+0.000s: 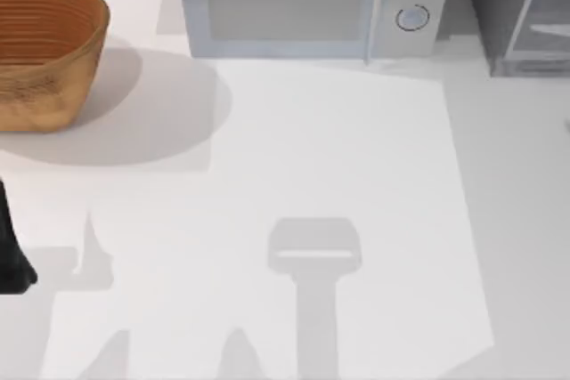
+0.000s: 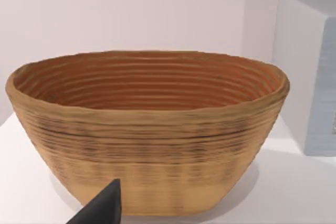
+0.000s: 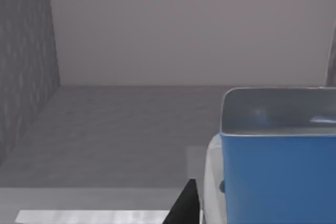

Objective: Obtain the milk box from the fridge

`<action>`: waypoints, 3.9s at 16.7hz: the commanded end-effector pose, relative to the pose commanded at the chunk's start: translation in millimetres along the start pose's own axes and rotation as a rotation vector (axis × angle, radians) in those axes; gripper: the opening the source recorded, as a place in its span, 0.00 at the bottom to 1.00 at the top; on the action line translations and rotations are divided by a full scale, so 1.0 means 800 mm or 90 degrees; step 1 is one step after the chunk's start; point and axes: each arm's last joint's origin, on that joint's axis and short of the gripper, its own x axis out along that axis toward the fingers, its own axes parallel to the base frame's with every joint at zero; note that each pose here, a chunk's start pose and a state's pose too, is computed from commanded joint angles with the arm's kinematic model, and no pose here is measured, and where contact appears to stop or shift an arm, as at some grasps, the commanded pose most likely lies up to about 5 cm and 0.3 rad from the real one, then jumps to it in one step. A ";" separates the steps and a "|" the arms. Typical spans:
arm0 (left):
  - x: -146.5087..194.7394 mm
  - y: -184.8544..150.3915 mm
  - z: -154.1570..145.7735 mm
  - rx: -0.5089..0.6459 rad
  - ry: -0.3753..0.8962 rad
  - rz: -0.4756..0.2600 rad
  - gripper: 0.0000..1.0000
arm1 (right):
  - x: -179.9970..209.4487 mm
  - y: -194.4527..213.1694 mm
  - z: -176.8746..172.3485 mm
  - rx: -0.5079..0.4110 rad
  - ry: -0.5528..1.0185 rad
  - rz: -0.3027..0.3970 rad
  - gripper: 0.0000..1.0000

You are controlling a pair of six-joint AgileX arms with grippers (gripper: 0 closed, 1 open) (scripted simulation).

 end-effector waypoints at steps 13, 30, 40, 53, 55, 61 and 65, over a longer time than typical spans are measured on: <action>0.000 0.000 0.000 0.000 0.000 0.000 1.00 | -0.059 0.051 0.061 0.056 0.057 0.011 0.00; 0.000 0.000 0.000 0.000 0.000 0.000 1.00 | -0.294 0.122 0.058 0.003 -0.009 0.001 0.00; 0.000 0.000 0.000 0.000 0.000 0.000 1.00 | -0.290 0.125 0.055 0.003 0.002 0.021 0.00; 0.000 0.000 0.000 0.000 0.000 0.000 1.00 | -0.189 0.178 0.080 -0.001 -0.007 0.233 0.00; 0.000 0.000 0.000 0.000 0.000 0.000 1.00 | -0.168 0.193 0.069 -0.001 -0.007 0.273 0.00; 0.000 0.000 0.000 0.000 0.000 0.000 1.00 | -0.125 0.239 0.013 0.001 -0.004 0.386 0.00; 0.000 0.000 0.000 0.000 0.000 0.000 1.00 | -0.116 0.262 -0.030 0.003 -0.003 0.445 0.00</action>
